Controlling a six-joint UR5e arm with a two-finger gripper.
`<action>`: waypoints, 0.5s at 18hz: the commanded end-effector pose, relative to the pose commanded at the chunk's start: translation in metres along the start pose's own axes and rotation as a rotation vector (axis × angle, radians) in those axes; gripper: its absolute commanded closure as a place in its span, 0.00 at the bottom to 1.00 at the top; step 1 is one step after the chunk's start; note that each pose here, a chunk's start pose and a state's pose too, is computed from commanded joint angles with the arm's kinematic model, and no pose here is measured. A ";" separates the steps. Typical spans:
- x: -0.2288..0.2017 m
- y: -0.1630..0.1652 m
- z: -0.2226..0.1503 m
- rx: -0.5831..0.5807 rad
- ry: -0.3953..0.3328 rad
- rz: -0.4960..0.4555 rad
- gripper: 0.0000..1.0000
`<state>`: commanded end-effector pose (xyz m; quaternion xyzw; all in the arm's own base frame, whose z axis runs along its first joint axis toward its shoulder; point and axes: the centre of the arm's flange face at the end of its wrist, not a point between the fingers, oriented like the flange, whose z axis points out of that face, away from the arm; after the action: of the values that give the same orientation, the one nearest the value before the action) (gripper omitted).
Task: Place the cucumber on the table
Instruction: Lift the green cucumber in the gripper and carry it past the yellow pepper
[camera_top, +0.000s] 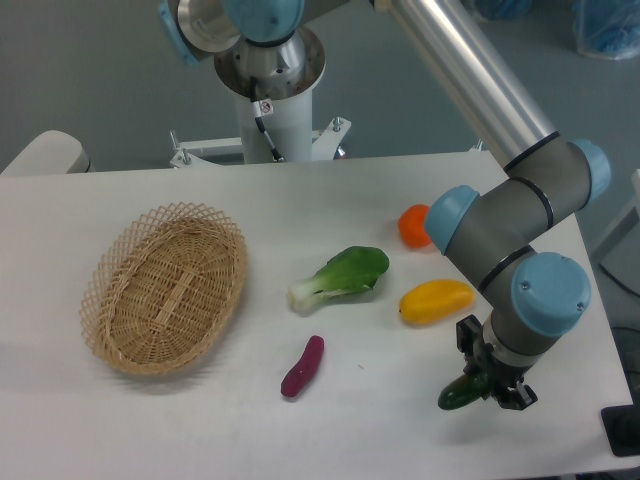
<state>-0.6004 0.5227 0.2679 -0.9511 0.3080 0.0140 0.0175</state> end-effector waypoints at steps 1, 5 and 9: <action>0.000 -0.001 0.001 0.000 0.002 0.001 0.68; 0.003 -0.002 0.000 -0.006 0.005 0.001 0.68; 0.005 -0.007 -0.005 -0.007 0.005 0.008 0.68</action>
<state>-0.5918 0.5249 0.2726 -0.9500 0.3116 0.0126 0.0133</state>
